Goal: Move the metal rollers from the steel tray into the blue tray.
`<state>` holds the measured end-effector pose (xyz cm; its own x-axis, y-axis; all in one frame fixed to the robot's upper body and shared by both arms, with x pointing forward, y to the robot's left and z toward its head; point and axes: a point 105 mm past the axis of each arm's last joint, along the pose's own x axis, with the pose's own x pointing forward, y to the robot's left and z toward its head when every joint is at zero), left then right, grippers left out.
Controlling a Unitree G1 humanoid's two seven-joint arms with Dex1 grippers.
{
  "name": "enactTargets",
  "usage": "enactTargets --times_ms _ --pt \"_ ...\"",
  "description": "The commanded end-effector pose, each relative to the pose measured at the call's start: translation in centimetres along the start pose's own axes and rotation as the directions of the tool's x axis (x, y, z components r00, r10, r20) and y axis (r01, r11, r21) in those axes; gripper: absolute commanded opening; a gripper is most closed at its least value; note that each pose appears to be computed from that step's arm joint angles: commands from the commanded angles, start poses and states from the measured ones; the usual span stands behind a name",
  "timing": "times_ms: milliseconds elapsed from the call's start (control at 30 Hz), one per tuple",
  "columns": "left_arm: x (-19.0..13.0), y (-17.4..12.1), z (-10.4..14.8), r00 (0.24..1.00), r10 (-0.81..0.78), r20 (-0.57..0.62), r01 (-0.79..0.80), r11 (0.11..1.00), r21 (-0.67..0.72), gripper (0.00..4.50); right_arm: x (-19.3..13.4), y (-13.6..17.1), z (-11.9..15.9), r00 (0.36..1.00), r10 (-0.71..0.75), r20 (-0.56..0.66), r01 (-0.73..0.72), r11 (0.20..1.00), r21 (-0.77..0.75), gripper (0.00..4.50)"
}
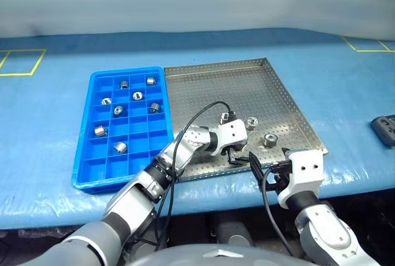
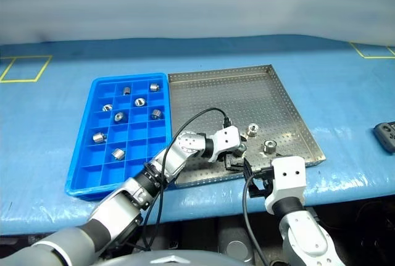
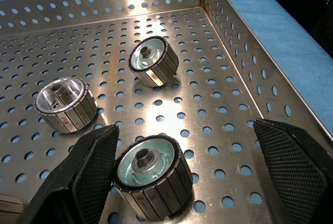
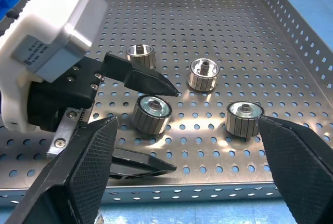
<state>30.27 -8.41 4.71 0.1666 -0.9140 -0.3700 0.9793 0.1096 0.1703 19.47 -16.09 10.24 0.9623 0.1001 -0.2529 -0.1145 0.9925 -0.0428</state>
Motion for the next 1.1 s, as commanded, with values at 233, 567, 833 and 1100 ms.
enactTargets --times_ms 233,567,833,1100 --pt "0.8 0.9 0.0 0.997 0.076 -0.011 -0.076 0.997 -0.006 4.12 -0.2 0.4 1.3 0.999 0.013 0.047 -0.013 1.000 -0.003 4.50" --pt "0.0 0.8 1.0 0.999 0.041 0.015 -0.041 0.999 0.006 1.89 0.0 0.6 1.5 0.998 0.021 0.053 -0.021 1.000 -0.007 4.50" --pt "-4.2 1.3 7.4 0.968 0.042 0.249 -0.020 0.996 -0.091 1.89 0.8 1.5 2.7 0.992 0.098 0.083 -0.095 0.995 -0.042 4.50" --pt "-11.9 3.0 10.0 0.904 0.214 0.371 -0.187 0.976 -0.108 1.89 2.8 4.0 3.9 0.951 0.297 0.080 -0.287 0.951 -0.118 4.50"
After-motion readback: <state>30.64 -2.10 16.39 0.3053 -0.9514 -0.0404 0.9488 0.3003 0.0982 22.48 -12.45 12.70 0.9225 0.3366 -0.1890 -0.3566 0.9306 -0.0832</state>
